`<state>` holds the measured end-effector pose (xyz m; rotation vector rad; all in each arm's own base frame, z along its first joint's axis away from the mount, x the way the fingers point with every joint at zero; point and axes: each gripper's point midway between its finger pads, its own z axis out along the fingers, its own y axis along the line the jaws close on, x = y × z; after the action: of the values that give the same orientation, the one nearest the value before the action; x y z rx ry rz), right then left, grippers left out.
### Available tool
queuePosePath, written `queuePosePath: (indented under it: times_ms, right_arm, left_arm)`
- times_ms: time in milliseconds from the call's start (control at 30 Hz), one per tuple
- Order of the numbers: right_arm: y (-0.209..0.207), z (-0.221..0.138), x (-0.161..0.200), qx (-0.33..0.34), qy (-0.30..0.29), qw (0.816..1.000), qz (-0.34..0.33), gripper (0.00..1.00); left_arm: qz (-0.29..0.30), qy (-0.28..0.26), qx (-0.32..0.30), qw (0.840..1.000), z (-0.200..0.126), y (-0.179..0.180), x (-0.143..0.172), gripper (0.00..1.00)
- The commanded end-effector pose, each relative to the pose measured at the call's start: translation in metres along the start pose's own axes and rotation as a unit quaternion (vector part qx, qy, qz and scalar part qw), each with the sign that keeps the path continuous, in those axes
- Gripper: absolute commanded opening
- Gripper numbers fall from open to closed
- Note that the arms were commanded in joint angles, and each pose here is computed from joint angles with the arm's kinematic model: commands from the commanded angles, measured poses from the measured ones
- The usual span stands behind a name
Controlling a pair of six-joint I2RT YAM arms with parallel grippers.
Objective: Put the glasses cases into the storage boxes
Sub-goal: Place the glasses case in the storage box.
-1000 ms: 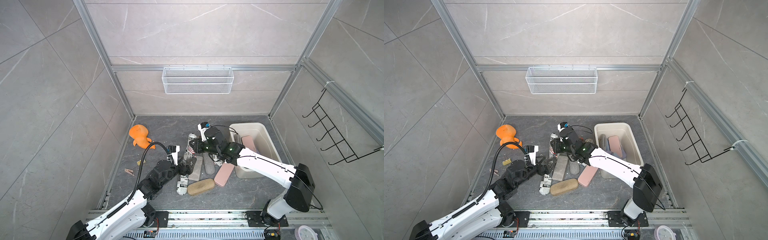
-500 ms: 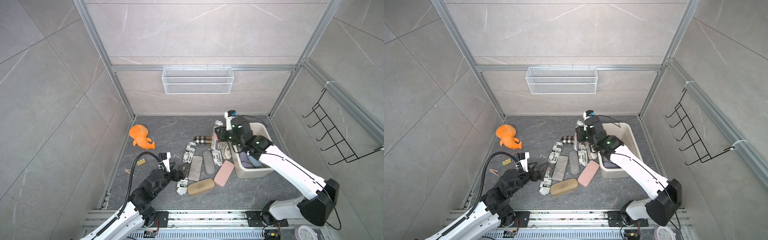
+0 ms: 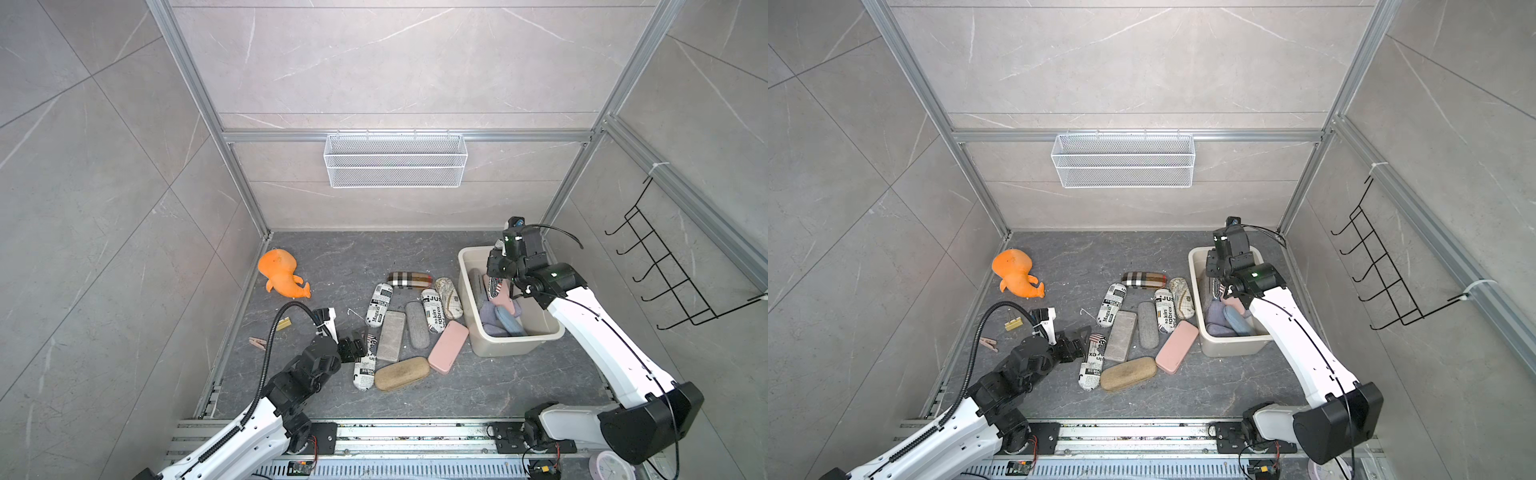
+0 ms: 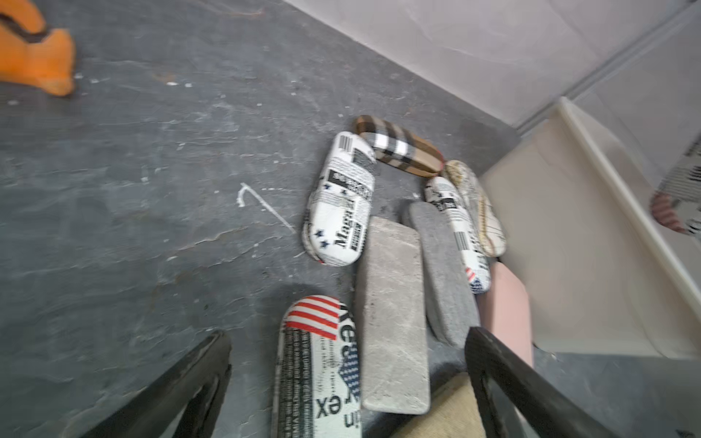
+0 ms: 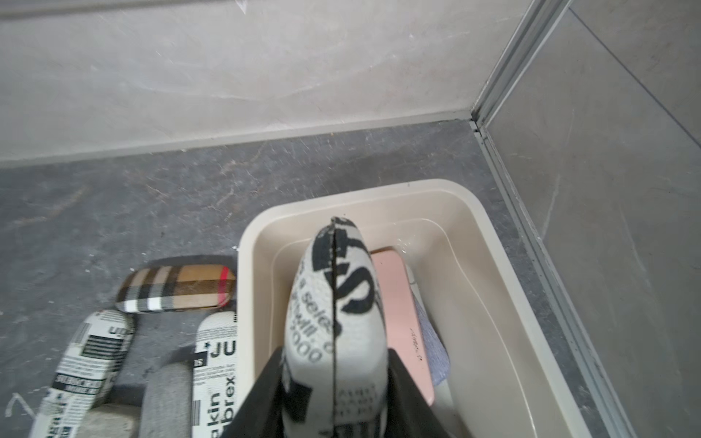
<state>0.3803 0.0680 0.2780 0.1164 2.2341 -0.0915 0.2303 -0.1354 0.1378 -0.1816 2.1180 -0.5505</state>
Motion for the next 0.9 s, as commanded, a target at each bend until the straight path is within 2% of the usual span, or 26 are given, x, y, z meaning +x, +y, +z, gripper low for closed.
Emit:
queuePosePath:
  times_ms: [0, 200, 367, 567, 667, 867]
  right_arm:
    - [-0.020, 0.013, -0.003, 0.049, -0.012, 0.998, -0.027, 0.31]
    - [-0.019, 0.054, 0.005, 0.020, 0.053, 0.998, -0.027, 0.29]
    - [-0.001, 0.081, 0.035, -0.026, 0.120, 0.992, -0.039, 0.31]
    - [0.004, 0.104, 0.046, -0.034, 0.142, 0.989, -0.018, 0.32]
    - [0.004, 0.111, 0.044, -0.026, 0.145, 0.989, -0.015, 0.43]
    - [0.011, 0.113, 0.044, -0.044, 0.157, 0.987, -0.003, 0.52]
  left_arm:
    - [-0.024, -0.017, -0.058, 0.998, -0.006, 0.015, -0.013, 0.98]
    - [-0.048, -0.019, -0.065, 0.997, -0.004, 0.017, -0.013, 0.98]
    - [-0.053, -0.007, -0.075, 0.996, -0.006, 0.020, -0.010, 0.98]
    - [-0.062, -0.006, -0.073, 0.995, -0.007, 0.020, -0.009, 0.98]
    - [-0.063, -0.005, -0.063, 0.996, -0.007, 0.014, -0.011, 0.97]
    - [-0.055, -0.001, -0.061, 0.997, -0.011, 0.006, -0.020, 0.97]
